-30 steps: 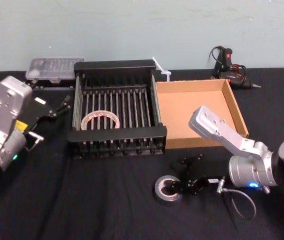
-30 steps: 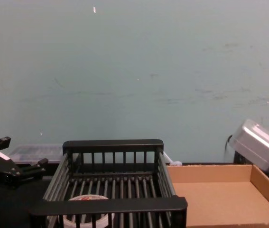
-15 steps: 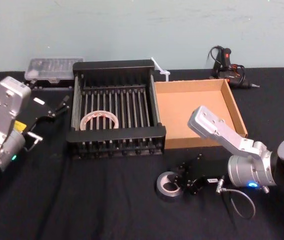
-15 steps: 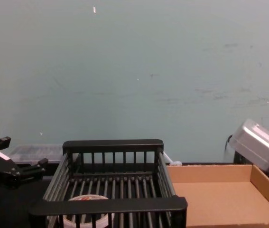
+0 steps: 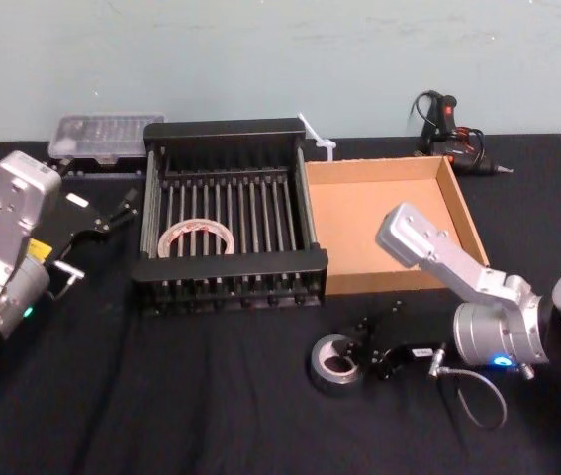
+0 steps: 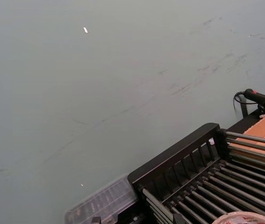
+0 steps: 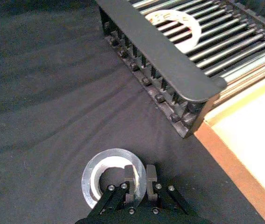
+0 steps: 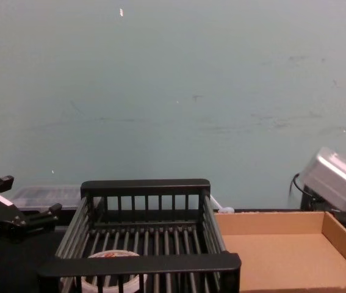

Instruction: Pick up the white tape and place it into the black box , Pick up the silver tape and place it into the brown box.

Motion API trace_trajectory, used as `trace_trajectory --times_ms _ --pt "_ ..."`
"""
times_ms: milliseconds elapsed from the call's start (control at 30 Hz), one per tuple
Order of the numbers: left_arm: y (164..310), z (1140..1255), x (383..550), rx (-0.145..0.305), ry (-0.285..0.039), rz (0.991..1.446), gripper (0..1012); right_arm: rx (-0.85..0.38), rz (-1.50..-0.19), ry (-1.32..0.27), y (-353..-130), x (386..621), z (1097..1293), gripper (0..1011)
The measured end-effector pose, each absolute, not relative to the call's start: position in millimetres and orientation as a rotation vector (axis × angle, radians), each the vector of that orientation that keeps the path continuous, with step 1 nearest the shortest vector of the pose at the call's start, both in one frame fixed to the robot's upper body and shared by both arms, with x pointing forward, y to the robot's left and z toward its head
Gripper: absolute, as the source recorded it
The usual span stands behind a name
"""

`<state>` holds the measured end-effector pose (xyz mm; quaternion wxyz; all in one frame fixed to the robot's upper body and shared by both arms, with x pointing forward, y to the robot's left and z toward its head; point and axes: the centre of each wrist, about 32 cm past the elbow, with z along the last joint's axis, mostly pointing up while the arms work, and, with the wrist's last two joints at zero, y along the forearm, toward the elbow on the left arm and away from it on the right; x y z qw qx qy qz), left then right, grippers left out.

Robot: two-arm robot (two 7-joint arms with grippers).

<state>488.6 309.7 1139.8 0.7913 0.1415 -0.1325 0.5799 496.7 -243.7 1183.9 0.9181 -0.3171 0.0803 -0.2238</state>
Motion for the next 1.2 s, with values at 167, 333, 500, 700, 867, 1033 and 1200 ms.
trace_trajectory --times_ms 167,333,500,700,867,1033,1200 --pt "309.7 1139.8 488.6 0.304 -0.285 1.248 1001 -0.632 -0.486 0.171 -249 499 1190.1 160" --pt "309.7 1139.8 488.6 0.304 -0.285 1.248 1001 -0.597 -0.546 0.165 -259 504 1201.8 161" --pt "309.7 1139.8 488.6 0.304 -0.285 1.248 1001 -0.561 -0.626 0.152 -269 511 1212.9 161" --pt "309.7 1139.8 488.6 0.305 -0.285 1.248 1001 -0.538 -0.725 0.147 -275 521 1219.7 161" --pt "309.6 1139.8 488.6 0.305 -0.285 1.248 1002 -0.526 -0.825 0.153 -277 533 1222.3 161" --pt "309.7 1139.8 488.6 0.304 -0.285 1.248 1002 -0.526 -0.904 0.158 -278 541 1221.4 161" --pt "309.7 1139.8 488.6 0.304 -0.285 1.248 1001 -0.529 -0.954 0.168 -278 546 1219.3 160"
